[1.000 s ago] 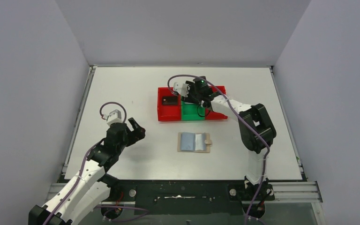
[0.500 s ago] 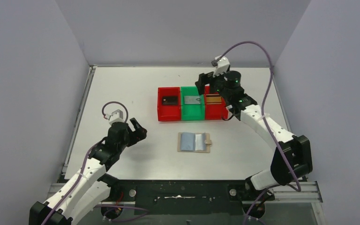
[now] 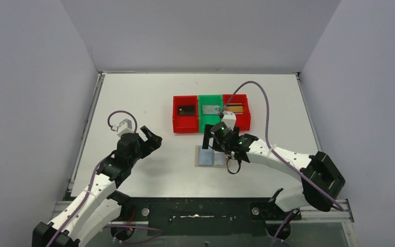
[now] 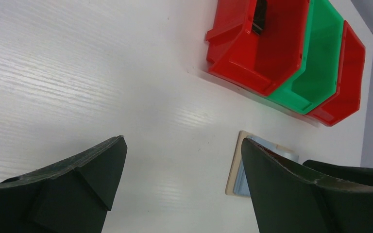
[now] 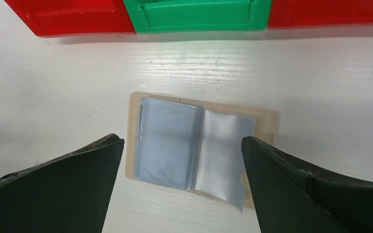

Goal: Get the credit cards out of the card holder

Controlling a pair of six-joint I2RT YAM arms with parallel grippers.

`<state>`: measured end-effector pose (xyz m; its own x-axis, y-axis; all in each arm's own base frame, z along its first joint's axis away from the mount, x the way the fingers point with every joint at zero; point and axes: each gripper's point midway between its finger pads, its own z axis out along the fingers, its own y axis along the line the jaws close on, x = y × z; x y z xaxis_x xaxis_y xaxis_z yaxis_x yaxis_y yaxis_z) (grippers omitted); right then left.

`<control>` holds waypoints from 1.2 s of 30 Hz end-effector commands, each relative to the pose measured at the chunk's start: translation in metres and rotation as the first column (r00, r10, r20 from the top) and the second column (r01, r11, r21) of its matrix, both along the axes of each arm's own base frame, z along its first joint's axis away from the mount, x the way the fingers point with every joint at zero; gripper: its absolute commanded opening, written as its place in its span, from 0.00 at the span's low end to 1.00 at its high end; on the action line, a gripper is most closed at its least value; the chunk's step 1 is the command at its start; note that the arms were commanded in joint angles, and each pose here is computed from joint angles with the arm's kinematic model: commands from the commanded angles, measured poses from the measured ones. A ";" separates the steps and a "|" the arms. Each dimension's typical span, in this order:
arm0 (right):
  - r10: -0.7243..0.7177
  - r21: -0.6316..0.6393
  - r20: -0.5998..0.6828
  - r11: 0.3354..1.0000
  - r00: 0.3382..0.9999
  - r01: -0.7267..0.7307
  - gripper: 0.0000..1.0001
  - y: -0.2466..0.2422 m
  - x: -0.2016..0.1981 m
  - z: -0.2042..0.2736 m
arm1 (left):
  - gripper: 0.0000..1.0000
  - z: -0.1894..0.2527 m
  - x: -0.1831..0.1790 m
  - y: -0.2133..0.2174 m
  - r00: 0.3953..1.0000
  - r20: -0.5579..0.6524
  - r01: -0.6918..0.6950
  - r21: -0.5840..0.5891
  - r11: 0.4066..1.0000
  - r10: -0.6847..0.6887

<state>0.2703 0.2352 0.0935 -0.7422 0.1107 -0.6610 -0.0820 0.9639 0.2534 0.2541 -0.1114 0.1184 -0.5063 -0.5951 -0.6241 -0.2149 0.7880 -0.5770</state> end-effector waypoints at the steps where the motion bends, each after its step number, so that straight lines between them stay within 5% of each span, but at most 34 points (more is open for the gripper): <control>1: -0.178 -0.051 0.077 0.982 0.981 0.182 1.00 -0.009 0.005 0.005 | 0.91 0.023 0.014 0.000 0.996 0.070 -0.052 -0.065 0.997 0.056; 12: -0.058 -0.086 0.003 0.995 0.998 0.058 0.76 0.034 -0.004 -0.018 | 0.91 0.023 0.017 0.007 0.994 0.066 -0.088 -0.041 0.995 0.091; 20: -0.021 -0.100 -0.029 0.995 0.999 0.018 0.71 0.042 -0.006 -0.031 | 0.80 0.023 0.019 0.003 0.997 0.054 -0.051 -0.011 0.999 0.052; 36: 0.004 -0.129 -0.079 0.992 0.997 -0.014 0.62 0.049 -0.005 -0.047 | 0.79 0.017 0.016 -0.002 0.999 0.042 -0.024 -0.022 0.999 0.025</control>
<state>0.2532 0.2739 0.0313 -0.8164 -0.0109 -0.5774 -0.0862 0.9909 0.1032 0.2577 -0.1072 0.1094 -0.5054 -0.6080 -0.6123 -0.2644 0.7846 -0.5608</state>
